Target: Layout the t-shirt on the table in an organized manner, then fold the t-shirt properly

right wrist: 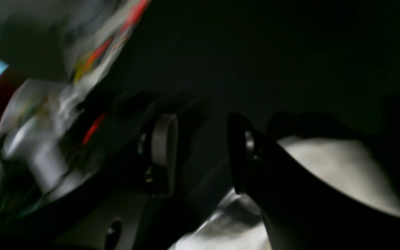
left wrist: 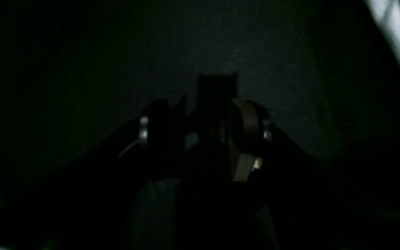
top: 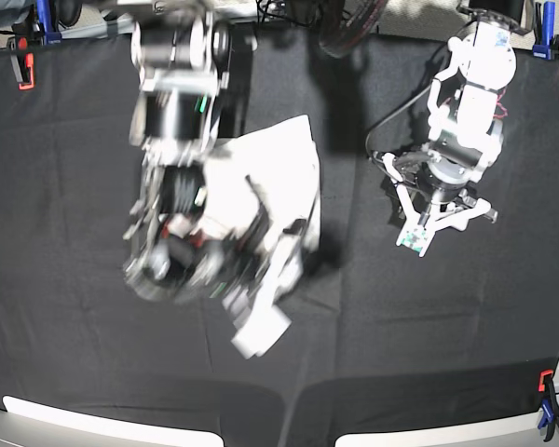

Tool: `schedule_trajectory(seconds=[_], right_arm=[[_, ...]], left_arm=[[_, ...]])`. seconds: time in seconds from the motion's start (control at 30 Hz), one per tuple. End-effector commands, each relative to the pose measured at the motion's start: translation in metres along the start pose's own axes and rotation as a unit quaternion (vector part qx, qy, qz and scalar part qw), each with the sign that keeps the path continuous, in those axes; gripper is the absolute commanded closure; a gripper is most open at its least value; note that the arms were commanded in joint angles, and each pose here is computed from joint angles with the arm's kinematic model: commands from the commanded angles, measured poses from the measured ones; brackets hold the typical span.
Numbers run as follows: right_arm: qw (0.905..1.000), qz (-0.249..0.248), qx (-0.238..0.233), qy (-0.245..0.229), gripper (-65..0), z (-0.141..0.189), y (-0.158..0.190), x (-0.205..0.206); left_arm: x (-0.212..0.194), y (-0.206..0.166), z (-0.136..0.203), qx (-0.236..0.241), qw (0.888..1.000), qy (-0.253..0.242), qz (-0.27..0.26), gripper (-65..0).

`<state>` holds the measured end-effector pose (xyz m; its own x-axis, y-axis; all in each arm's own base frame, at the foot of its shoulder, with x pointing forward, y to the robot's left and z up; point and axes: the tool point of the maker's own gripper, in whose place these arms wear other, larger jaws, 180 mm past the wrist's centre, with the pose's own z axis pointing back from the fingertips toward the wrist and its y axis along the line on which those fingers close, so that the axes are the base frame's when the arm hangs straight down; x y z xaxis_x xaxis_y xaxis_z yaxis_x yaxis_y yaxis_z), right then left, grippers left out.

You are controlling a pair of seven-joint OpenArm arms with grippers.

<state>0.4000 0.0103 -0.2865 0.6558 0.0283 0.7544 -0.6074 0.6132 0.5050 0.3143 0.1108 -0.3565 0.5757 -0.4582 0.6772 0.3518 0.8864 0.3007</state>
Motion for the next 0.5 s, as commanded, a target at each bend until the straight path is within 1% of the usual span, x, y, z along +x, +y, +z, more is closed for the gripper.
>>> schedule_trajectory(seconds=[0.0, 0.07, 0.1, 0.17, 0.23, 0.3, 0.33, 0.37, 0.43, 0.47], right_arm=[[0.9980, 0.026, -0.011, -0.057, -23.5, 0.009, -0.002, 0.039], [0.9937, 0.042, -0.054, -0.089, -23.5, 0.021, -0.022, 0.059], [0.9917, 0.052, -0.074, -0.092, -23.5, 0.026, -0.030, 0.064], [0.9888, 0.065, -0.104, -0.085, -23.5, 0.034, -0.045, 0.066], [0.9871, 0.068, -0.124, -0.076, -23.5, 0.041, -0.058, 0.062], [0.9865, 0.064, -0.139, -0.060, -23.5, 0.045, -0.073, 0.053], [0.9865, 0.059, -0.145, -0.050, -23.5, 0.046, -0.080, 0.047], [0.9863, 0.053, -0.151, -0.039, -23.5, 0.047, -0.087, 0.040], [0.9859, 0.040, -0.161, -0.021, -23.5, 0.047, -0.101, 0.025], [0.9852, 0.033, -0.168, -0.012, -23.5, 0.047, -0.110, 0.017]], left_arm=[[0.024, -0.002, 0.007, -0.008, 0.999, -0.042, 0.000, -26.0], [0.043, -0.021, 0.019, -0.046, 0.996, -0.074, -0.006, -26.0], [0.054, -0.033, 0.027, -0.066, 0.993, -0.094, -0.009, -26.0], [0.076, -0.060, 0.045, -0.113, 0.985, -0.133, -0.013, -26.0], [0.091, -0.092, 0.064, -0.166, 0.972, -0.165, -0.015, -26.0], [0.093, -0.125, 0.075, -0.220, 0.960, -0.172, -0.011, -26.0], [0.091, -0.137, 0.078, -0.235, 0.957, -0.170, 0.001, -26.0], [0.089, -0.145, 0.077, -0.236, 0.957, -0.167, 0.005, -26.0], [0.083, -0.159, 0.078, -0.233, 0.958, -0.169, -0.012, -26.0], [0.079, -0.167, 0.078, -0.240, 0.956, -0.166, -0.022, -26.0]])
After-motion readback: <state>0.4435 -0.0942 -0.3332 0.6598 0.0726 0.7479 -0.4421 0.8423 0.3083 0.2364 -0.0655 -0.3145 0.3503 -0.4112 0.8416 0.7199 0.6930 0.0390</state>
